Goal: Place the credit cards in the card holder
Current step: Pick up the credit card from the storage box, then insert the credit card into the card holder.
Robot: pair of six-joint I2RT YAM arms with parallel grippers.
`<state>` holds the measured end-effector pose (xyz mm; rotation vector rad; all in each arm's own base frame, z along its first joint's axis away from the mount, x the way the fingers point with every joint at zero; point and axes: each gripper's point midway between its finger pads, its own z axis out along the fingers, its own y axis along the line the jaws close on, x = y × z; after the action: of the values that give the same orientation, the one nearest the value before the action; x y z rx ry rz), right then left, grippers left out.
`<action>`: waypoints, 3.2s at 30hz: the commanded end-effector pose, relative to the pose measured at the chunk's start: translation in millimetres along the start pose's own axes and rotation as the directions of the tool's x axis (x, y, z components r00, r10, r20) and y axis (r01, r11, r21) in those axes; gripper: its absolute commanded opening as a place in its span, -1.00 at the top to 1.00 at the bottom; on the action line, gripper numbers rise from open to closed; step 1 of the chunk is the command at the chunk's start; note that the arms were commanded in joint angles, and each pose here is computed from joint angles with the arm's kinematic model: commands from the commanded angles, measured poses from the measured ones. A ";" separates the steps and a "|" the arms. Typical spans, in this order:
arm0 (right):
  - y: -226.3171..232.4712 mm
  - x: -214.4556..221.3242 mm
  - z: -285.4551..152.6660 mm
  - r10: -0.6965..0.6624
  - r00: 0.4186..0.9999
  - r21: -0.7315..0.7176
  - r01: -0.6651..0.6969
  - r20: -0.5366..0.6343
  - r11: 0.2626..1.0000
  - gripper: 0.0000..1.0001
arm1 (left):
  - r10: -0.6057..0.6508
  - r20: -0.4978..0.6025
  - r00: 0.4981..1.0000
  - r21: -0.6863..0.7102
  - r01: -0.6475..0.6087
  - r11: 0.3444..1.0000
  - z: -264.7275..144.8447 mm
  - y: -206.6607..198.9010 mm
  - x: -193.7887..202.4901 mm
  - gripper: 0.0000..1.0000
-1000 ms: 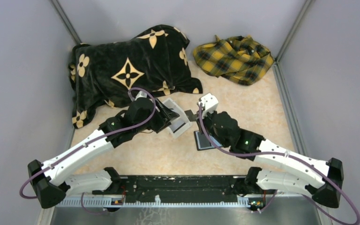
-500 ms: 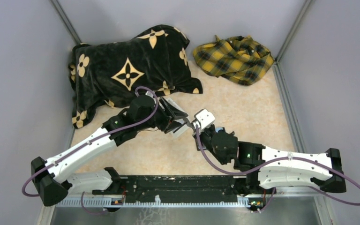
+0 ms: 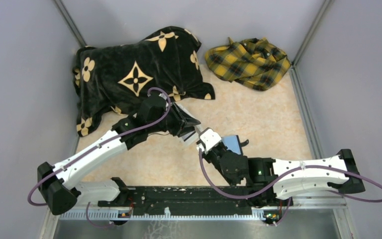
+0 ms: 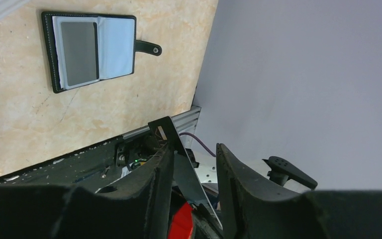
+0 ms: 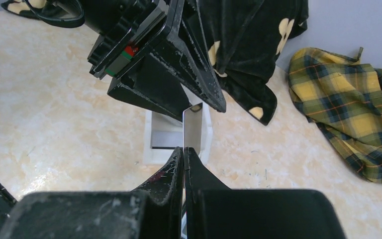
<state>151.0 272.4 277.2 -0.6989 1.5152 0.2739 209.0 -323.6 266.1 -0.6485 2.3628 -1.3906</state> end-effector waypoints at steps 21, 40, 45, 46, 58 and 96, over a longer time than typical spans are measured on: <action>-5.3 0.2 -8.7 -0.149 0.989 0.101 0.147 0.005 0.984 1.00 | 0.122 -0.286 0.950 0.177 -0.073 0.982 7.5 -20.3 44.3 1.00; -19.7 29.2 -16.2 -0.084 0.994 0.232 0.100 -0.076 0.968 0.18 | 0.043 -0.084 0.996 0.281 -0.018 0.959 7.6 -4.0 9.8 1.00; -21.5 44.3 -20.7 -0.005 0.994 0.250 0.032 -0.106 0.968 0.08 | 0.051 0.006 0.999 0.289 -0.051 0.956 10.6 -1.8 -4.8 1.00; -22.0 47.2 -21.7 0.015 0.994 0.254 0.013 -0.110 0.967 0.07 | 0.048 0.022 0.999 0.285 -0.053 0.957 12.4 1.2 -7.8 1.00; -52.3 67.5 -43.6 0.303 0.951 0.366 -0.258 -0.070 0.894 0.08 | 0.048 0.097 0.994 0.261 -0.072 0.963 32.5 39.4 -19.0 1.00; -113.9 224.2 21.8 0.787 0.513 0.498 -0.612 -0.342 0.615 1.00 | 0.119 0.188 0.975 0.140 -0.147 0.979 145.3 112.4 38.5 1.00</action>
<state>240.6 137.6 76.5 0.1690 2.3689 0.4031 207.9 -391.4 76.8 -0.5130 2.2139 -1.3421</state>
